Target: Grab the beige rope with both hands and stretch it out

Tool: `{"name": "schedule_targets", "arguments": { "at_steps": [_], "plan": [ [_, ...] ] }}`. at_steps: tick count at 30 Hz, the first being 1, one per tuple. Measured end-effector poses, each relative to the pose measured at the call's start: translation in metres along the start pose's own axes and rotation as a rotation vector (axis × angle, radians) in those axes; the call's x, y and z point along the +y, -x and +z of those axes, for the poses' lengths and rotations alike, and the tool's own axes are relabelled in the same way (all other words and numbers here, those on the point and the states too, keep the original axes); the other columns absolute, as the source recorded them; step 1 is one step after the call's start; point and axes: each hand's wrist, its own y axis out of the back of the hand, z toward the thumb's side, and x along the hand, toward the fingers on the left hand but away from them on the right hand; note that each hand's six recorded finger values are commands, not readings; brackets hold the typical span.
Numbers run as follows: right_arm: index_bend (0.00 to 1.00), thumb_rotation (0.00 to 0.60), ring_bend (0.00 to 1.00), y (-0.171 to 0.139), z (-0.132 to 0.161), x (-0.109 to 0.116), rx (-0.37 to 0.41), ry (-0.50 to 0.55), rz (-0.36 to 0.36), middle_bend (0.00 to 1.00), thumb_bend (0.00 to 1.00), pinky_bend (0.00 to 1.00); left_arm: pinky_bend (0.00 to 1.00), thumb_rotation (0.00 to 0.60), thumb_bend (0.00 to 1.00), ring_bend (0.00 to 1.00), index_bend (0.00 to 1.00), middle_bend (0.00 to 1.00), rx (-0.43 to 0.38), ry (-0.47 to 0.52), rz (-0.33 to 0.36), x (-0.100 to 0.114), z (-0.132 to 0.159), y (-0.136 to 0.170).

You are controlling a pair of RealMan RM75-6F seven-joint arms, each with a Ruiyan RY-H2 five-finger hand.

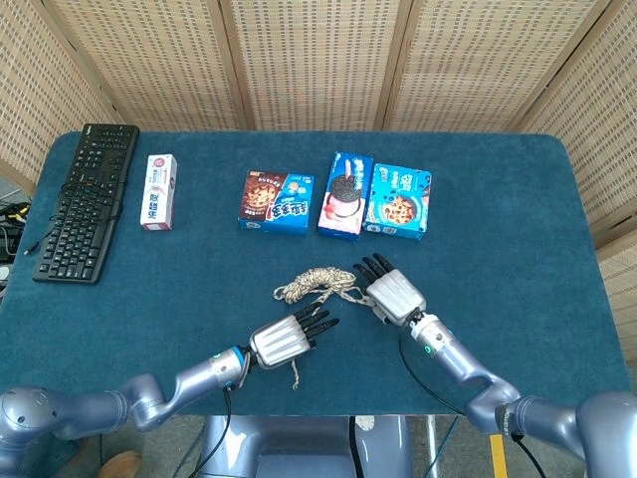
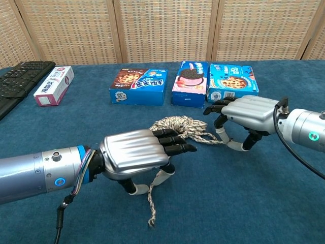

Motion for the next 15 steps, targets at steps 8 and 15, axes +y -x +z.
{"name": "schedule_targets", "arguments": {
  "at_steps": [8,15],
  "plan": [
    [0.65,0.600,0.00,-0.0007,-0.0014,-0.0004,-0.003,0.004,0.001,0.09,0.46,0.00,0.00,0.600,0.34,0.00,0.58,0.00,0.000,0.001,0.000,0.0006,0.0011,-0.0016],
    [0.65,0.600,0.00,-0.0015,-0.0012,-0.0008,0.000,0.003,0.002,0.09,0.47,0.00,0.00,0.600,0.34,0.00,0.58,0.00,-0.001,-0.001,-0.005,-0.0006,0.0038,-0.0041]
  ]
}}
